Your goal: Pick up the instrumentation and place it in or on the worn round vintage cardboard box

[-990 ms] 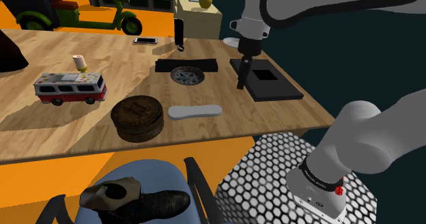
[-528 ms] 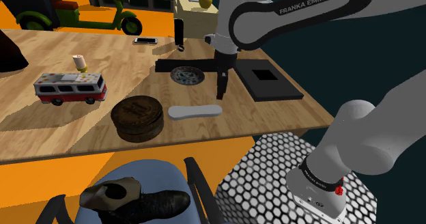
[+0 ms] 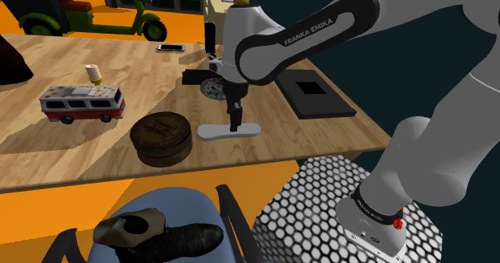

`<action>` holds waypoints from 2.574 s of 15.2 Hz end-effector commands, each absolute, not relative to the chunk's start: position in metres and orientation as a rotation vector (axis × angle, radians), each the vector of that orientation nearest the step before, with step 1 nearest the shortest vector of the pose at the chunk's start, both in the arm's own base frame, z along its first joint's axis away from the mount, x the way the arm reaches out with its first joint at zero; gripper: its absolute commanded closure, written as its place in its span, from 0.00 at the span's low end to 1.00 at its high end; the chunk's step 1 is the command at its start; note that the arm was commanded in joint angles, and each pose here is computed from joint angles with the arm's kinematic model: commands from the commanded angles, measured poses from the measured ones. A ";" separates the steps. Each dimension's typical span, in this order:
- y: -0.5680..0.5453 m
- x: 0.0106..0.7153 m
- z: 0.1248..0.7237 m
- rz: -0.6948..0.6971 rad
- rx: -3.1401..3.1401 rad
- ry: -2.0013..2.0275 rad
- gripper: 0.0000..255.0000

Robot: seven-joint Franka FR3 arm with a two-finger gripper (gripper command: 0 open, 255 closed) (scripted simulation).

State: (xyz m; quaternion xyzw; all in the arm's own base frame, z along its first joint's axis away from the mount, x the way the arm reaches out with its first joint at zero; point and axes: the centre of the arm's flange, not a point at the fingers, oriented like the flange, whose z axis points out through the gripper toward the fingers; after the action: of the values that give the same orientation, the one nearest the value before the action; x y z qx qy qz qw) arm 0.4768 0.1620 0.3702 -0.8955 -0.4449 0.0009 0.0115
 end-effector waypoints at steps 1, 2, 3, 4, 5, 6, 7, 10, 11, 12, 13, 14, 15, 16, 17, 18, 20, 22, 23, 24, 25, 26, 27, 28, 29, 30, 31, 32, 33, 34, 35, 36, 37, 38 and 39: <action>0.165 0.479 0.360 -0.001 -2.784 -1.406 0.00; 0.165 0.479 0.355 -0.001 -2.784 -1.406 0.00; 0.165 0.479 0.349 -0.001 -2.784 -1.406 0.00; 0.165 0.479 0.344 -0.001 -2.784 -1.406 0.00; 0.166 0.479 0.339 -0.001 -2.784 -1.406 0.00; 0.166 0.479 0.333 -0.001 -2.784 -1.406 0.00; 0.166 0.479 0.330 -0.001 -2.784 -1.406 0.00; 0.166 0.479 0.330 -0.001 -2.784 -1.406 0.00; 0.166 0.479 0.330 -0.001 -2.784 -1.406 0.00; 0.166 0.479 0.330 -0.001 -2.784 -1.406 0.00; 0.166 0.479 0.330 -0.001 -2.784 -1.406 0.00; 0.166 0.479 0.330 -0.001 -2.784 -1.406 0.00; 0.166 0.479 0.330 -0.001 -2.784 -1.406 1.00; 0.166 0.479 0.330 -0.001 -2.784 -1.406 1.00; 0.166 0.479 0.330 -0.001 -2.784 -1.406 1.00; 0.166 0.479 0.330 -0.001 -2.784 -1.406 1.00; 0.166 0.479 0.330 -0.001 -2.784 -1.406 1.00; 0.166 0.479 0.330 -0.001 -2.784 -1.406 1.00; 0.166 0.479 0.330 -0.001 -2.784 -1.406 1.00; 0.166 0.479 0.330 -0.001 -2.784 -1.406 1.00; 0.166 0.479 0.336 -0.001 -2.784 -1.406 1.00; 0.166 0.479 0.341 -0.001 -2.784 -1.406 1.00; 0.166 0.479 0.346 -0.001 -2.784 -1.406 1.00; 0.166 0.479 0.352 -0.001 -2.784 -1.406 1.00; 0.166 0.479 0.357 -0.001 -2.784 -1.406 1.00; 0.166 0.479 0.362 -0.001 -2.784 -1.406 1.00; 0.166 0.479 0.367 -0.001 -2.784 -1.406 1.00; 0.166 0.479 0.373 -0.001 -2.784 -1.406 1.00; 0.166 0.479 0.378 -0.001 -2.784 -1.406 1.00; 0.166 0.479 0.383 -0.001 -2.784 -1.406 1.00; 0.166 0.479 0.389 -0.001 -2.784 -1.406 1.00; 0.166 0.479 0.394 -0.001 -2.784 -1.406 1.00; 0.166 0.479 0.399 -0.001 -2.784 -1.406 1.00; 0.166 0.479 0.404 -0.001 -2.784 -1.406 1.00; 0.166 0.479 0.410 -0.001 -2.784 -1.406 1.00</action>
State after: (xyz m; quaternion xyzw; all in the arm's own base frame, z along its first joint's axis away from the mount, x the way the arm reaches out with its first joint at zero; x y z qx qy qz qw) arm 0.4789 0.1639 0.4035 -0.8926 -0.4507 -0.0004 0.0112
